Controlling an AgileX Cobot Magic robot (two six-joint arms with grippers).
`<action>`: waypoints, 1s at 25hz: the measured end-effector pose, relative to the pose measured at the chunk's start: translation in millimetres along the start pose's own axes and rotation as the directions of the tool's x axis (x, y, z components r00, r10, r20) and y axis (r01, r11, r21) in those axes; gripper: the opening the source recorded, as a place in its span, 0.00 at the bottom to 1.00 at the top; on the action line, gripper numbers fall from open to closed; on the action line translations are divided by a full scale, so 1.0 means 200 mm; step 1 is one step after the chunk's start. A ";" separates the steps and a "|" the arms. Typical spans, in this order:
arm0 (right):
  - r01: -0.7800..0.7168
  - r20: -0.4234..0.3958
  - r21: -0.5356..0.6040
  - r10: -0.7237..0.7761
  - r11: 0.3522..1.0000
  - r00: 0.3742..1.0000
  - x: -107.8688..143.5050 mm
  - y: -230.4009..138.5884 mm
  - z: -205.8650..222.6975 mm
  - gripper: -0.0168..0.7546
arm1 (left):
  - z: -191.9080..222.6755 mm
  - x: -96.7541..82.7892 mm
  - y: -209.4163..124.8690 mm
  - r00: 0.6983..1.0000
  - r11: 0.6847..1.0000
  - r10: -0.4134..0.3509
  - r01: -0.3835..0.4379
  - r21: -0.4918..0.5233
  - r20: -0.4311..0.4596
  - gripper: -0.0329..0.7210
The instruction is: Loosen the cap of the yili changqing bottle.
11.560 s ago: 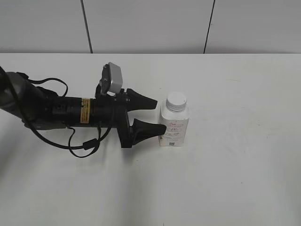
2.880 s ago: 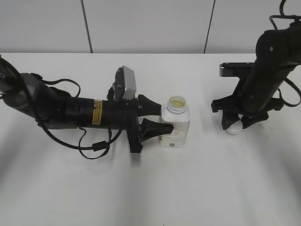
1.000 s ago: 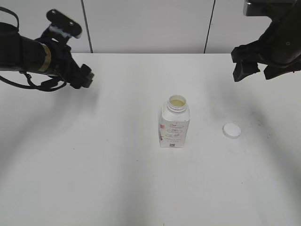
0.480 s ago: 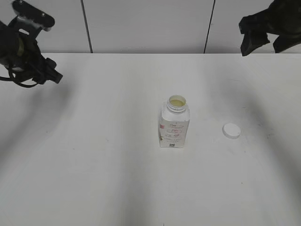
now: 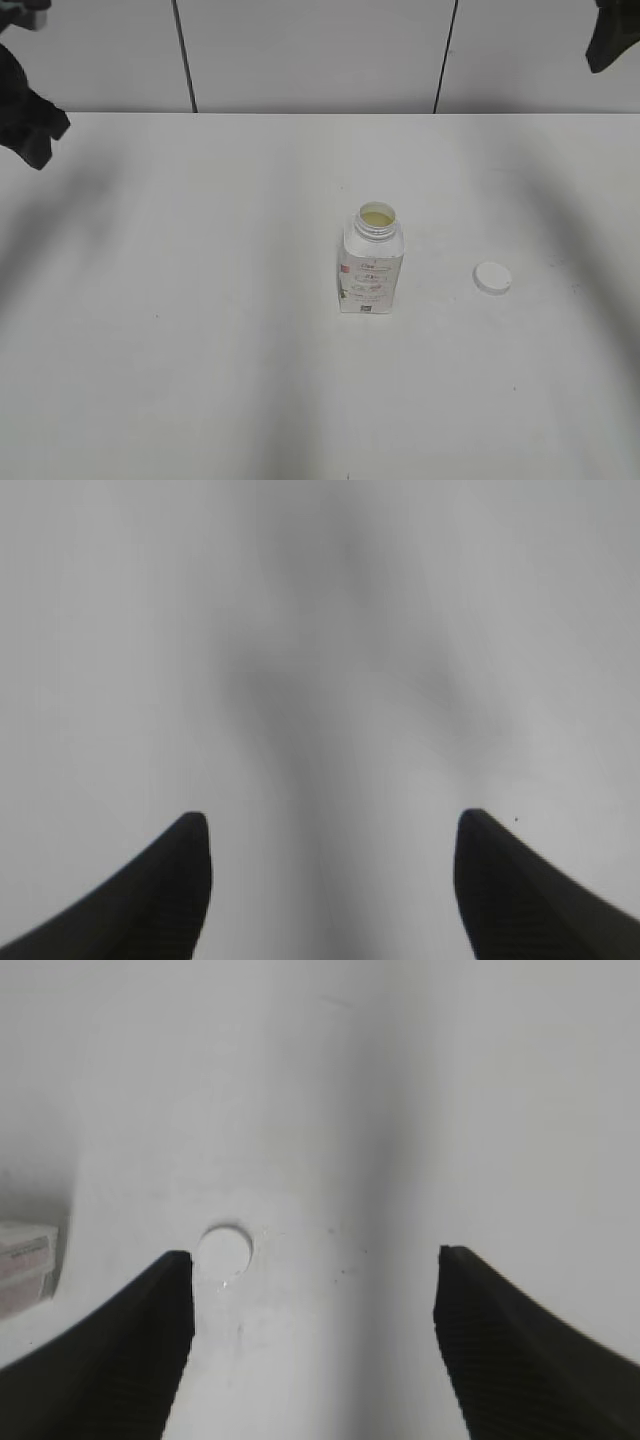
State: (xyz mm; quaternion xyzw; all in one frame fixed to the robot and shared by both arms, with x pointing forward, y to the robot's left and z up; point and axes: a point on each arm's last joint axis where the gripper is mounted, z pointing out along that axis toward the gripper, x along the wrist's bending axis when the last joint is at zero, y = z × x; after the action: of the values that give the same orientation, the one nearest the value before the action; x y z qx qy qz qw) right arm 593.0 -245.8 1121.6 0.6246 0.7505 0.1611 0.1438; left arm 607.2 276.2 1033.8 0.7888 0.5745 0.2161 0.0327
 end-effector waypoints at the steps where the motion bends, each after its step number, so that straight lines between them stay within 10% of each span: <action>1: 0.002 -0.006 0.013 -0.002 1.000 1.000 -0.03 0.00 -0.01 0.78 | -0.02 0.03 0.00 1.000 1.000 -0.019 0.019 0.022 0.007 0.67; 11: 0.004 -0.021 0.009 -0.004 1.000 1.000 -0.20 -0.01 -0.04 0.78 | -0.12 0.08 -0.05 0.996 0.980 -0.075 0.066 0.185 0.040 0.67; 25: 0.001 -0.041 0.101 0.004 0.995 0.999 -0.13 -0.42 -0.14 0.78 | -0.54 0.03 -0.33 0.969 0.985 -0.172 0.170 0.026 0.175 0.67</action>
State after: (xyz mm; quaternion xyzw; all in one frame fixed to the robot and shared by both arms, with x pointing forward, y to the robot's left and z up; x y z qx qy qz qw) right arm 512.0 -286.9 1111.4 0.6281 0.7601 0.1360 0.0964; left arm 508.4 282.2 1114.2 0.7525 0.6363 0.1388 0.0977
